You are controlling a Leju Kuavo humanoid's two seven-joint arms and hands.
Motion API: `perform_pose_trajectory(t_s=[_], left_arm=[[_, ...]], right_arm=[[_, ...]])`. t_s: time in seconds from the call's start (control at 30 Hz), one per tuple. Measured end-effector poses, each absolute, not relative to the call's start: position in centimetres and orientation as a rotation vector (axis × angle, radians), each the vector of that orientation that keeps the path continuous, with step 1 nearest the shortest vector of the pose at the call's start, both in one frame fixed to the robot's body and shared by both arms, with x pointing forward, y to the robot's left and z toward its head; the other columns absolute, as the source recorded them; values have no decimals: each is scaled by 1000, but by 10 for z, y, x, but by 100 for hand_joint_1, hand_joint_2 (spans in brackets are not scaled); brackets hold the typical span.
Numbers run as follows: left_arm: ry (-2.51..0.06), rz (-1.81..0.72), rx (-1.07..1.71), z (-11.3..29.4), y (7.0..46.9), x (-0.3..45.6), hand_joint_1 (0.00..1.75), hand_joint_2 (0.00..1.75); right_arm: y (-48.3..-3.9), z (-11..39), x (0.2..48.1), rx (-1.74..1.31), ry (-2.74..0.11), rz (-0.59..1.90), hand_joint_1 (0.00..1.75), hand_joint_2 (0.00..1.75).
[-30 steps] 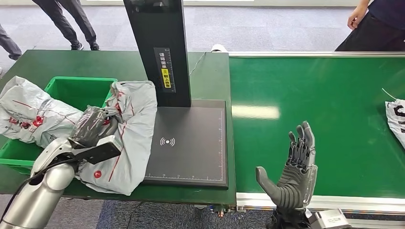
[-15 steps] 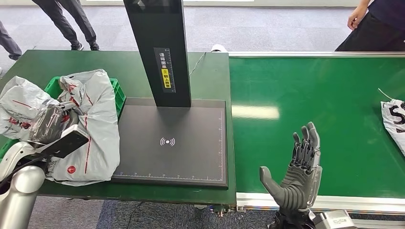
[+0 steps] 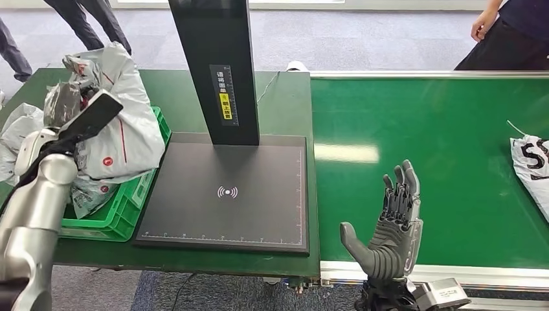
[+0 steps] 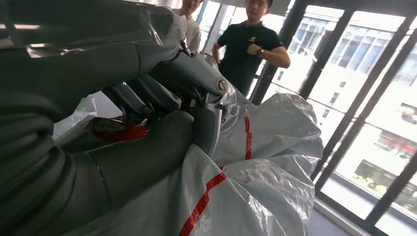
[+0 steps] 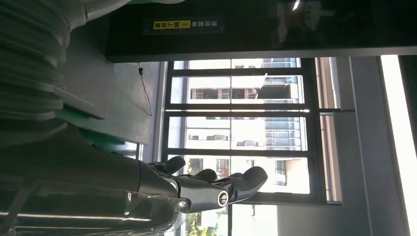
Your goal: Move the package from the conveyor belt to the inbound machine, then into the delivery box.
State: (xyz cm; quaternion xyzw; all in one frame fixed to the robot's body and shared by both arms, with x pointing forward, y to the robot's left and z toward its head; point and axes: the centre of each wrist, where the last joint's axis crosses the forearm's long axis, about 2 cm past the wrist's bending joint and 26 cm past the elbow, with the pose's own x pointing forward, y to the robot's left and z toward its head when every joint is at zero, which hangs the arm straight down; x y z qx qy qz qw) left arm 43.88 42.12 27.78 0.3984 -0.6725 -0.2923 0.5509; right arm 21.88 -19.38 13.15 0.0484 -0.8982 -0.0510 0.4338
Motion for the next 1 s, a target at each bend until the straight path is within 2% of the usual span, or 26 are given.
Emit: perform_pose_trajectory(t_s=[0.13,0.3,0.37,0.4,0.47,0.53,1.0], left_arm=[[-1517,-603,975,291,430,459,174,175],[-1454,-549,988,295,451,465,174,175],[-1433,-543,989,293,456,464,166,175],[-1424,-542,988,291,458,464,154,175],[-1408,-541,986,288,460,464,70,175],[-1395,-541,988,285,461,463,2,175],[-1387,-571,995,255,468,448,0,175]], right_arm=[[-188,133,222,143,-2233,-118,0,175],[-184,134,230,172,-2229,-104,0,175],[-182,134,233,180,-2227,-98,0,175],[-181,134,234,184,-2226,-95,0,175],[-180,134,236,192,-2225,-89,0,175],[-178,134,238,197,-2222,-85,0,175],[-176,126,236,224,-2204,-57,0,175]])
